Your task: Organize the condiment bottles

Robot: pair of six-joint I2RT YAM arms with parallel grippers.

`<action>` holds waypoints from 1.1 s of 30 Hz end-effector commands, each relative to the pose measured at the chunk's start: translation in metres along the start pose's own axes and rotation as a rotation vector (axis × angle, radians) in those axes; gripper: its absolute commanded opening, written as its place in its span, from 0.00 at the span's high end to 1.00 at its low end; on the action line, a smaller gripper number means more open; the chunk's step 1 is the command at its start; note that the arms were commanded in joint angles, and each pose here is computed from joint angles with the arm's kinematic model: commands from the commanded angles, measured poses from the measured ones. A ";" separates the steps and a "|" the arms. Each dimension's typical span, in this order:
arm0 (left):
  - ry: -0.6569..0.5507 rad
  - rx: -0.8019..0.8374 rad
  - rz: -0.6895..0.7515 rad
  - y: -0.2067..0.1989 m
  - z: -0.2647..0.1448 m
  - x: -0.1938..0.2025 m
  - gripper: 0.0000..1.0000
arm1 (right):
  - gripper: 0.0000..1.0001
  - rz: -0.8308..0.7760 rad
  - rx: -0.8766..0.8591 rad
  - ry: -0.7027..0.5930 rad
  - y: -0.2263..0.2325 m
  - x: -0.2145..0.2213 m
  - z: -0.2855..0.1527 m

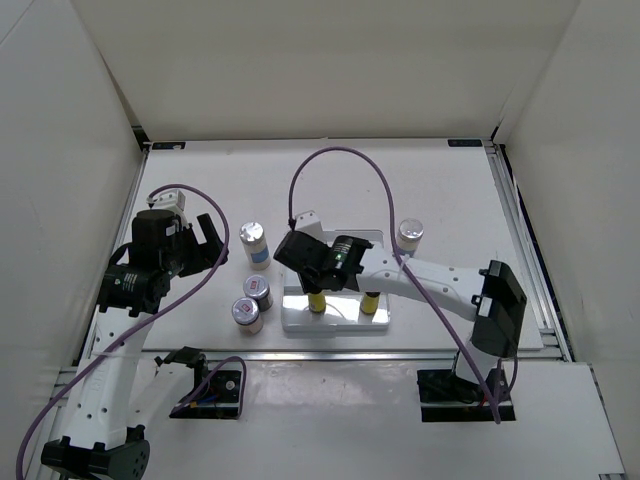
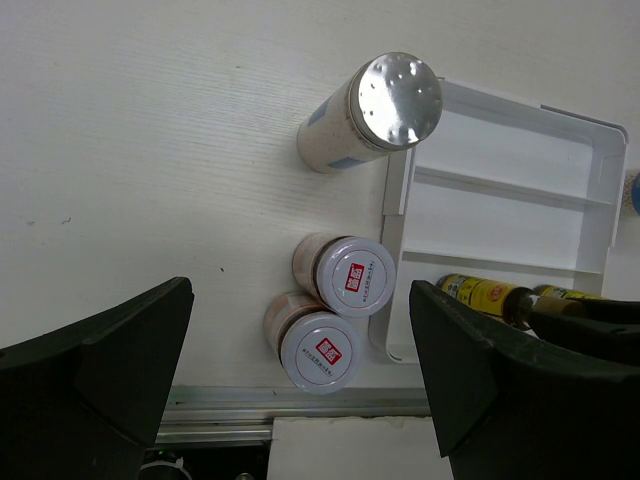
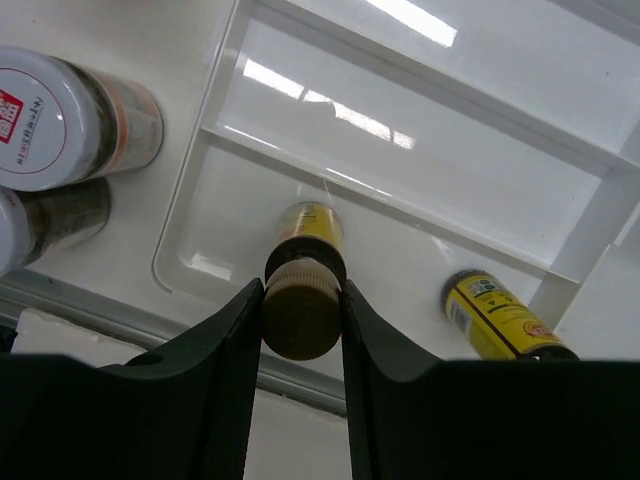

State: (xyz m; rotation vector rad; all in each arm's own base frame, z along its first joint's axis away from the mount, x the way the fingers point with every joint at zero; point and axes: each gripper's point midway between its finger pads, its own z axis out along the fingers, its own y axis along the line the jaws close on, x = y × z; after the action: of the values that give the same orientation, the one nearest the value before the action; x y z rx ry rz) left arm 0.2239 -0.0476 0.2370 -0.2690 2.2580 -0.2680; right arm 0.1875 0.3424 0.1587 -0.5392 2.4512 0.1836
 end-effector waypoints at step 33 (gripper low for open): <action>-0.004 0.022 -0.001 -0.003 -0.003 0.001 0.00 | 0.00 0.416 0.198 0.034 -0.266 -0.049 -0.038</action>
State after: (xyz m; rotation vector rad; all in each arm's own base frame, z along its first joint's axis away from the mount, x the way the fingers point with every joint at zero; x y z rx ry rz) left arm 0.2237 -0.0484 0.2371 -0.2664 2.2585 -0.2736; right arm 0.3123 0.1000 0.2469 0.1700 2.4352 0.0337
